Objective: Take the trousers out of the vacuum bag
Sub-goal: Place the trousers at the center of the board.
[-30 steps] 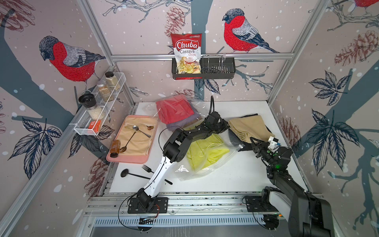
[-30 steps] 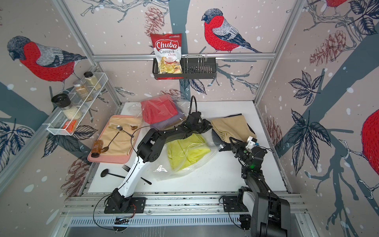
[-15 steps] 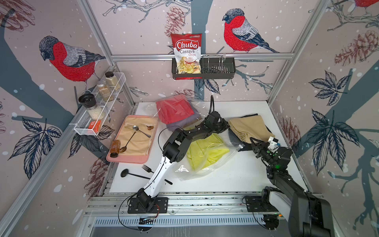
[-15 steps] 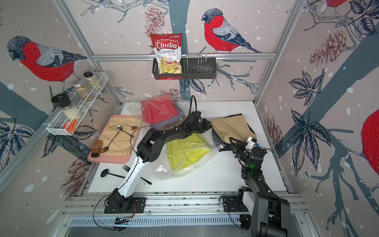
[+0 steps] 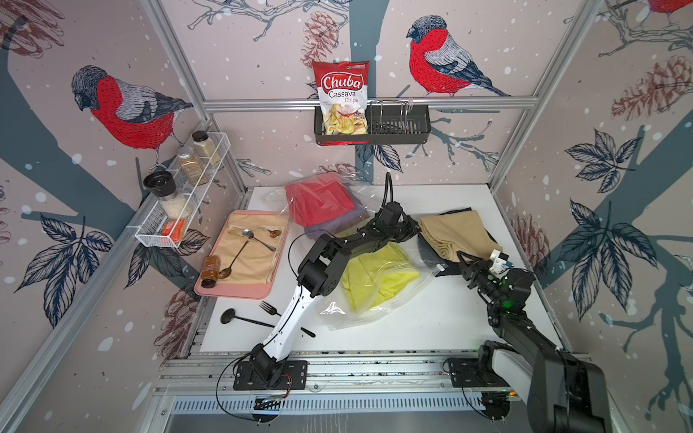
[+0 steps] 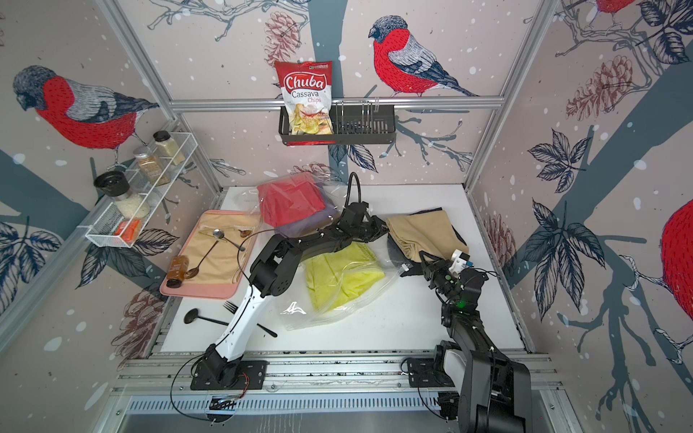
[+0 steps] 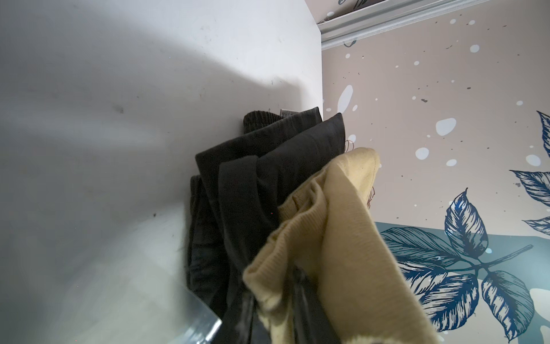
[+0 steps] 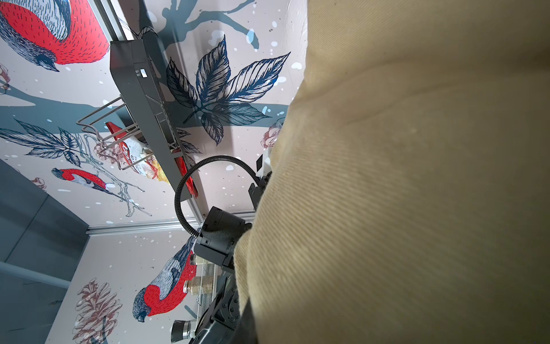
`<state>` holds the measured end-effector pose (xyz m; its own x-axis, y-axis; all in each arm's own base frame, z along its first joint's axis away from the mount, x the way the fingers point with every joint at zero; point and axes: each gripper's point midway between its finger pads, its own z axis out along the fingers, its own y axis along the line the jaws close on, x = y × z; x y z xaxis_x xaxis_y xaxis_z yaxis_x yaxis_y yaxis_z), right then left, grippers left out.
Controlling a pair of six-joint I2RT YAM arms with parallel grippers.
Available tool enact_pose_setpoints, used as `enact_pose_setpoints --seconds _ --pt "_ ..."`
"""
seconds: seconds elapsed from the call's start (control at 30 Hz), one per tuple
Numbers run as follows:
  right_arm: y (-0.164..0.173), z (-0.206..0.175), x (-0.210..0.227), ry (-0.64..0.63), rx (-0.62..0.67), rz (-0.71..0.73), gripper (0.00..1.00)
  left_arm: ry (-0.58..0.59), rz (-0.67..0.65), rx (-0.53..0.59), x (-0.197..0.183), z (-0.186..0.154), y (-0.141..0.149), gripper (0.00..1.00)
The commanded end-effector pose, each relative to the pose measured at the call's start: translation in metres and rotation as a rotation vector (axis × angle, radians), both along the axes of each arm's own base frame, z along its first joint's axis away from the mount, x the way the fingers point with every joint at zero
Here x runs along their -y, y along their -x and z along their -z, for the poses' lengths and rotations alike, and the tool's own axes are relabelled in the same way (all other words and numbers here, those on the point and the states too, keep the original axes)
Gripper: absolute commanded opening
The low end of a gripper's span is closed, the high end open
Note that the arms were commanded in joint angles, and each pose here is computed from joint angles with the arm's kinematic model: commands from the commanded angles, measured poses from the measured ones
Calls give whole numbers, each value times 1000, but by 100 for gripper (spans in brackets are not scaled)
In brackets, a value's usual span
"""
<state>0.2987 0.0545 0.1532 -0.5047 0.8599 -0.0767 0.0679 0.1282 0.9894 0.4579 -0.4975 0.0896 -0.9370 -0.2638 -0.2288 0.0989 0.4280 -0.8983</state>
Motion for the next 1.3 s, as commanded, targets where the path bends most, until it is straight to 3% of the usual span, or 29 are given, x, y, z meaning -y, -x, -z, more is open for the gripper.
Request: enact_pose_setpoints --seconds 0.0,0.17,0.27,0.5,0.73,1.0,1.27 --pt "-3 -9 1 23 47 1 14 10 19 17 1 -10 0 28" --pt "-3 -10 1 23 48 0 14 18 34 18 3 -13 2 39" --pt "-3 -10 1 25 49 0 14 11 39 28 1 -18 5 41" --pt "-4 -9 1 24 48 1 14 17 73 37 7 -27 7 41" --pt "-3 -13 1 15 59 -5 14 4 91 40 6 -27 12 29" --pt "2 -7 -2 9 46 -14 14 -25 43 48 -33 -29 14 32" --pt "21 44 -3 114 -103 -21 15 -38 63 68 -36 -35 11 37"
